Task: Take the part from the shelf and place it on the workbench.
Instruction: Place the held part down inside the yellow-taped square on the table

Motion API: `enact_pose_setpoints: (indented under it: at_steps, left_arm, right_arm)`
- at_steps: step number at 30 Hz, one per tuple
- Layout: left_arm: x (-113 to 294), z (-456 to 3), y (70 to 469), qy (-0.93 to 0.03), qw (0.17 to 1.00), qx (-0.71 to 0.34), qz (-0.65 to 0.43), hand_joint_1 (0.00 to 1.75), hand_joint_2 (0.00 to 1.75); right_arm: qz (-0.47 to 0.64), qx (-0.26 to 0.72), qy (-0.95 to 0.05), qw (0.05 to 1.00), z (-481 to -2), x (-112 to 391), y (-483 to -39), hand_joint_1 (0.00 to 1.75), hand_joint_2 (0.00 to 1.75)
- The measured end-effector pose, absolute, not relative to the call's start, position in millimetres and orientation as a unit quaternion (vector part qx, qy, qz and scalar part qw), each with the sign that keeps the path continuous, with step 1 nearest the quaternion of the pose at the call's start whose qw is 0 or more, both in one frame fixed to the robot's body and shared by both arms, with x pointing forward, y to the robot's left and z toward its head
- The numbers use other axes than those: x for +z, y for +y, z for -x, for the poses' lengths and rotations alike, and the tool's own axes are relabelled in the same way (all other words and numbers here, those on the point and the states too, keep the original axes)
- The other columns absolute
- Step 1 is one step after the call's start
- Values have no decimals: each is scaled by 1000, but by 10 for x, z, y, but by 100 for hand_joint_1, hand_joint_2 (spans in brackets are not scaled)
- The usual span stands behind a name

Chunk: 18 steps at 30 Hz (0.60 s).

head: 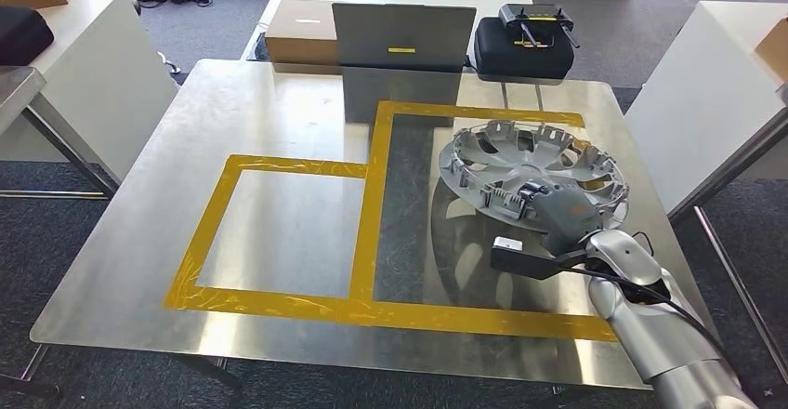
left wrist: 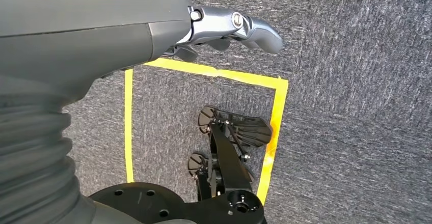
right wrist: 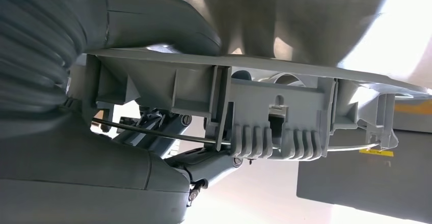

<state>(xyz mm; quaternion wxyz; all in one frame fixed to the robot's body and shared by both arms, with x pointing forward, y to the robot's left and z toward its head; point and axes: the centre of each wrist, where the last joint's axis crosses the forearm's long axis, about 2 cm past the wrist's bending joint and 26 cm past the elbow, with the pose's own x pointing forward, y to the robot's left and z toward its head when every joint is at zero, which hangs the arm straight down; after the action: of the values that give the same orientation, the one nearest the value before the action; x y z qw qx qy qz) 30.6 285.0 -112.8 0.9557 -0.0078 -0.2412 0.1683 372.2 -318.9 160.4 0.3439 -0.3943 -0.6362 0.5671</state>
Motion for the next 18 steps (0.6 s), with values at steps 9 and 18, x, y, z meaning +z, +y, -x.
enact_pose_setpoints:
  at_steps: [9, 18]
  left_arm:
    - [-1129, -306, 2880, -245, 956, 161, 5, 0, 175]
    - [-1129, -306, 2896, -243, 957, 159, 3, 0, 0]
  right_arm:
    - [384, 568, -635, 358, -3829, 1572, -3117, 87, 87]
    - [371, 575, -628, 371, -3815, 1454, -3061, 0, 0]
